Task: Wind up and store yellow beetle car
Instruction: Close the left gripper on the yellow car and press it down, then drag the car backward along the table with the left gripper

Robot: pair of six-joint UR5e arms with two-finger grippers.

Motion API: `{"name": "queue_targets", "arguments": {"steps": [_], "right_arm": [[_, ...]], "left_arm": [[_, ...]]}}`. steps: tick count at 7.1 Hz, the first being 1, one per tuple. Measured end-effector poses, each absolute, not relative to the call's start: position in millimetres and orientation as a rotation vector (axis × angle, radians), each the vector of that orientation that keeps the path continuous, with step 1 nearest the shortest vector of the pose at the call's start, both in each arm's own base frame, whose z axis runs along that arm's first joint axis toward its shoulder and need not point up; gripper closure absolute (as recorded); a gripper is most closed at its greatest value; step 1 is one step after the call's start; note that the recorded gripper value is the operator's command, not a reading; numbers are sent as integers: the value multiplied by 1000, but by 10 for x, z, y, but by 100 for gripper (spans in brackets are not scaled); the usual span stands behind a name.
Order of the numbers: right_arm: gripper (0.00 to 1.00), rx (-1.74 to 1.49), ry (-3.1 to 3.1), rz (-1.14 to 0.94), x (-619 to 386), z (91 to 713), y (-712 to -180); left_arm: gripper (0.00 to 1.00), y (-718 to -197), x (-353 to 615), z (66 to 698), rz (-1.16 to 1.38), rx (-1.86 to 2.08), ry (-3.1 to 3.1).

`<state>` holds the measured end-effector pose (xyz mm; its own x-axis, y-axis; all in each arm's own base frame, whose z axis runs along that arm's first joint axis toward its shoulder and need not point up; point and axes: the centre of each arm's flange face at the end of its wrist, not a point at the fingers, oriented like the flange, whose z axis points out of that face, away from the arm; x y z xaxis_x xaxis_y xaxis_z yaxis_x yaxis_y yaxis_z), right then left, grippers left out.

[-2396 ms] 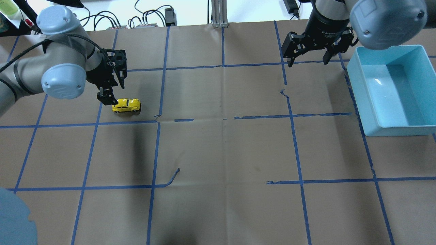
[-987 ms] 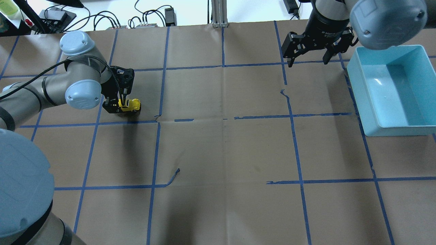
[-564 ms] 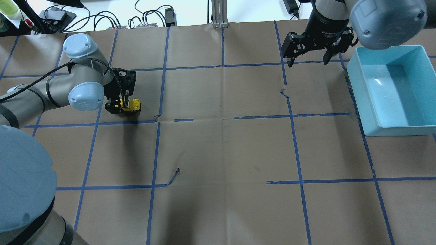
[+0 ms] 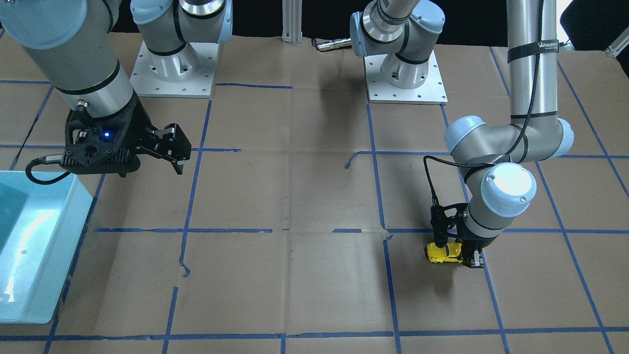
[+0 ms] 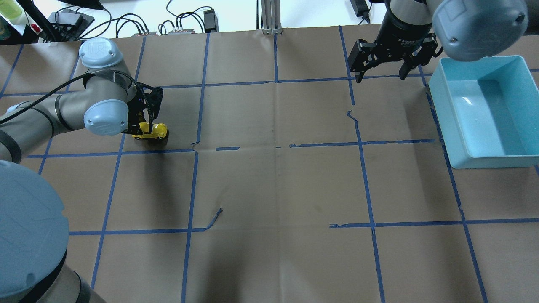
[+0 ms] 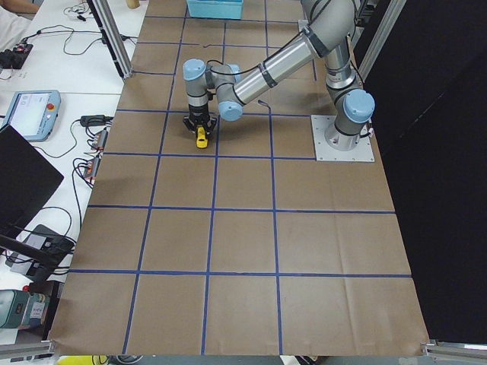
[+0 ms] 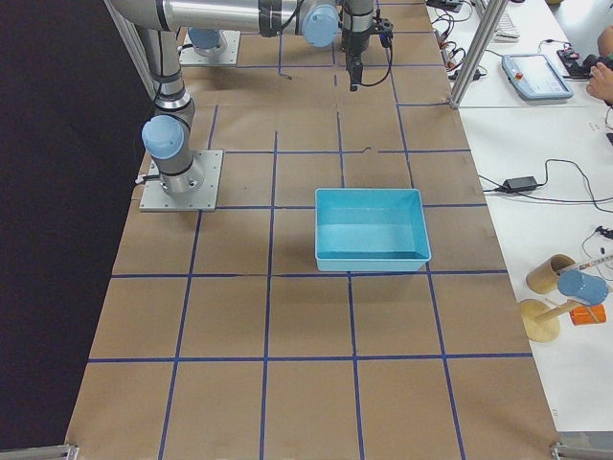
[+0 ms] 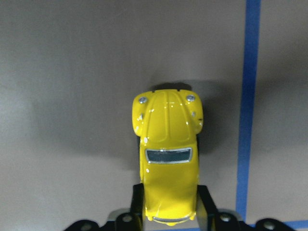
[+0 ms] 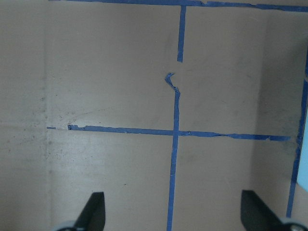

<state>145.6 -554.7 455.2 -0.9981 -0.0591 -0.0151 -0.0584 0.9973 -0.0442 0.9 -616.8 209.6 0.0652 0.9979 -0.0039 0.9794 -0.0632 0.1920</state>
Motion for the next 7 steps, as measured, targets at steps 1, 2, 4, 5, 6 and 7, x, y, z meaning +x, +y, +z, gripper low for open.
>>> {"name": "queue_targets", "arguments": {"steps": [1, 2, 4, 5, 6, 7], "right_arm": [[2, -91, 3123, -69, 1456, 4553, -5547], [2, -91, 3123, -69, 1456, 4554, -5548], [2, -91, 3123, -69, 1456, 4553, -5547], [2, -91, 3123, -68, 1456, 4552, -5547], [2, -90, 3123, -68, 1456, 4552, -5547], [2, -90, 3123, -68, 1456, 4551, -5547]], "left_arm": [[65, -6186, 13, 2207, 185, 2176, 2033], [65, -6195, 8, 2327, 174, 2169, 2023], [65, -6191, -119, 2436, 157, 2162, 2017], [65, -6187, -325, 2415, 148, 2168, 2014], [65, -6176, -567, 2376, 141, 2175, 2012], [65, -6156, -811, 2320, 136, 2178, 2014]]}}
